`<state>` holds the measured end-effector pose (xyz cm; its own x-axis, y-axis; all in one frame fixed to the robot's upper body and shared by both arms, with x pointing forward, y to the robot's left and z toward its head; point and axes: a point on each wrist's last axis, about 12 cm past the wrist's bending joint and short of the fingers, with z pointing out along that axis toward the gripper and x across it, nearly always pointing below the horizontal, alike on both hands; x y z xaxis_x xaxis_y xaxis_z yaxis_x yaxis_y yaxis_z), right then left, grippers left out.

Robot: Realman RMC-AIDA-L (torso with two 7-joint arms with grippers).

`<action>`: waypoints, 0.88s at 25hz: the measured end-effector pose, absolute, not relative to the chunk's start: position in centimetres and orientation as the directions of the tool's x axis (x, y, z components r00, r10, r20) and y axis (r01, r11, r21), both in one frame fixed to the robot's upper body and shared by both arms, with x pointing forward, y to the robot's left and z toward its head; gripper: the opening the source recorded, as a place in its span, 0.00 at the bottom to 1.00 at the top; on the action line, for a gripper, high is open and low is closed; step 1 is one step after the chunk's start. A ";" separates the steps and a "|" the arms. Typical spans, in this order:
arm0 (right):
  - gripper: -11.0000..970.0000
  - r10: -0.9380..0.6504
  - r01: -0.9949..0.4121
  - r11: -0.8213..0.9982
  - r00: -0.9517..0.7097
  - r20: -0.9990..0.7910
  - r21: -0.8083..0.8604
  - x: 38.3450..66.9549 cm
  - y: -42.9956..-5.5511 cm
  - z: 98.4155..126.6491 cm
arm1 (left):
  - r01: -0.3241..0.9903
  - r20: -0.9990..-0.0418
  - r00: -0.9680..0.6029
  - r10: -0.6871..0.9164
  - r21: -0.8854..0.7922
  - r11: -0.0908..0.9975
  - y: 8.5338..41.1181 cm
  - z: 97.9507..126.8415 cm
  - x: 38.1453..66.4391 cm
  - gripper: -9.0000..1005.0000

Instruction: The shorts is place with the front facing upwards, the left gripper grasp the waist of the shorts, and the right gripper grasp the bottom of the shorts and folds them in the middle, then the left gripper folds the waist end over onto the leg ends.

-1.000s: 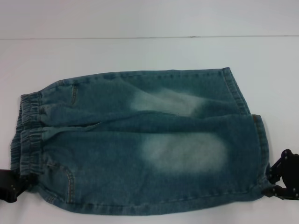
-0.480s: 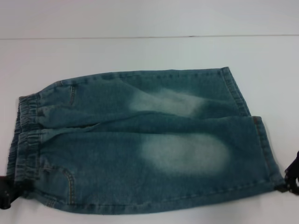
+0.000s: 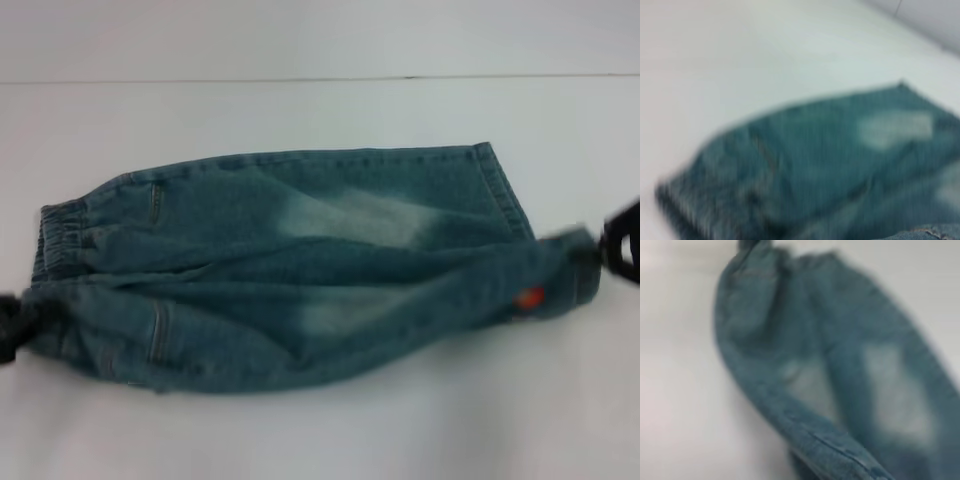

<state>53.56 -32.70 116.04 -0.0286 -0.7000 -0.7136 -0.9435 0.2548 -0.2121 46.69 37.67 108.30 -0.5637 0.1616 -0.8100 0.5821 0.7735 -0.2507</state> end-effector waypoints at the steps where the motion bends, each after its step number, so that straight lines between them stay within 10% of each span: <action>1: 0.02 -0.687 -0.930 0.278 -0.018 -0.726 -0.241 54.0 -32.7 116.3 | 0.587 -0.823 -0.546 0.154 -0.245 0.771 37.6 108.6 47.0 0.06; 22: 0.02 -0.598 -0.660 0.656 -0.160 -0.785 -0.365 63.0 -29.6 111.6 | 0.469 -0.899 -0.408 0.158 -0.058 0.881 33.0 108.1 57.5 0.06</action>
